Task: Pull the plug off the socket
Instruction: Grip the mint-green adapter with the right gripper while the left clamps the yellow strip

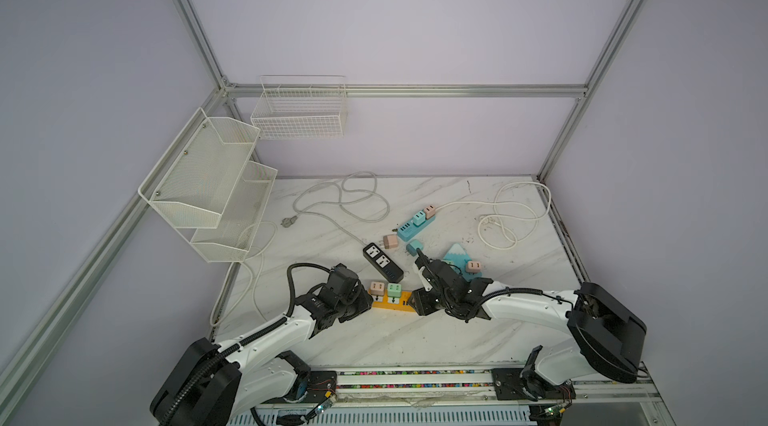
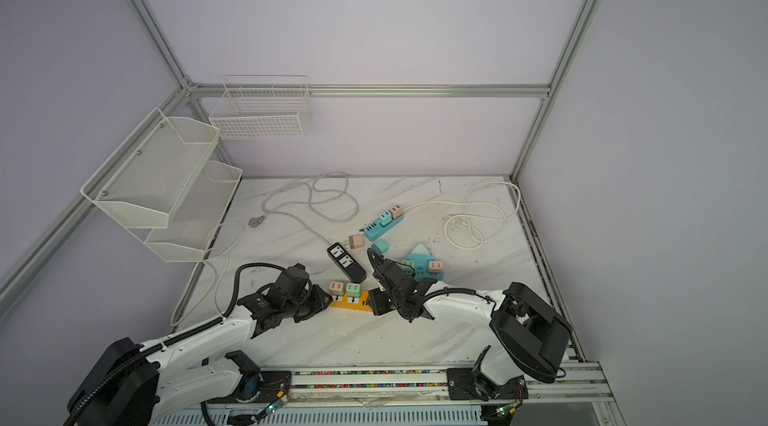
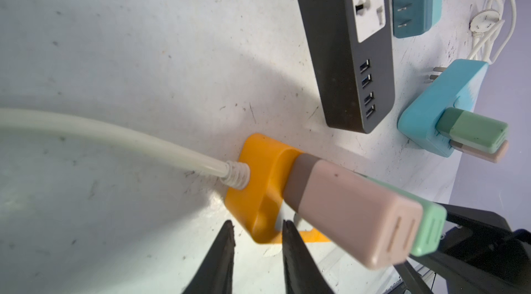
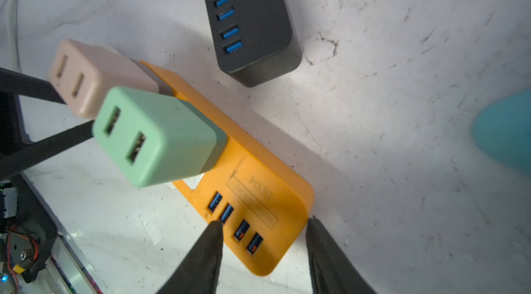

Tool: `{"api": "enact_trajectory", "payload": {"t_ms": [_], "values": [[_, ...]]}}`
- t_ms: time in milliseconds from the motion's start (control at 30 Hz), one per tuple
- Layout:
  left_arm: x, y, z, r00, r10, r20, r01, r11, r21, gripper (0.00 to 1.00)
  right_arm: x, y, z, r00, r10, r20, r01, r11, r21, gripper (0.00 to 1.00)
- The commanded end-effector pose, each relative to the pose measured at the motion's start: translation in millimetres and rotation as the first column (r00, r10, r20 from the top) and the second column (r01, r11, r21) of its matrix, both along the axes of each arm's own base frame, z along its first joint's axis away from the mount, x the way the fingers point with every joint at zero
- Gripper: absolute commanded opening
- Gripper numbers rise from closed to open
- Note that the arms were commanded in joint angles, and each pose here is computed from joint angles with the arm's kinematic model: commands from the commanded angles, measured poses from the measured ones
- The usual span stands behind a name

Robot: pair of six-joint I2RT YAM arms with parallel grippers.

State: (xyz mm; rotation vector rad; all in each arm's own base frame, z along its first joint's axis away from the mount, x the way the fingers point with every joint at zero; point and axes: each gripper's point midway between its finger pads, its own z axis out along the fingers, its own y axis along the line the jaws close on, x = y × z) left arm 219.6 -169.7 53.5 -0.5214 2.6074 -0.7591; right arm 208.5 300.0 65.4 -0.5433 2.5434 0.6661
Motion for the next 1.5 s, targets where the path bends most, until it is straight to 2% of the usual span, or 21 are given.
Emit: {"api": "enact_trajectory", "payload": {"t_ms": [0,300,567,767,1033,1233,1467], "values": [[4,1,17,0.999,0.028,0.032,-0.027,0.999,-0.028,0.3,11,2,23,0.997,-0.005,0.081,0.006,1.0,-0.006,0.52],[-10,5,24,0.997,0.065,0.029,-0.061,0.993,-0.105,0.31,19,16,42,0.99,0.058,0.126,-0.057,0.998,-0.011,0.55],[-15,0,32,0.994,0.093,0.052,-0.085,0.987,-0.137,0.36,15,35,54,0.97,0.164,0.177,-0.161,0.986,-0.028,0.6],[-18,-1,30,0.989,0.134,0.065,-0.123,0.982,-0.146,0.36,7,57,53,0.95,0.261,0.168,-0.262,0.965,-0.02,0.6],[-18,-11,23,0.989,0.132,0.06,-0.12,0.978,-0.169,0.37,22,59,33,0.949,0.258,0.179,-0.239,0.964,-0.119,0.66],[-18,-12,16,0.99,0.127,0.06,-0.115,0.979,-0.166,0.39,20,53,10,0.951,0.275,0.14,-0.25,0.952,-0.175,0.64],[-19,-16,11,0.992,0.112,0.049,-0.103,0.98,-0.169,0.4,11,56,3,0.948,0.297,0.118,-0.276,0.947,-0.166,0.55]]}}
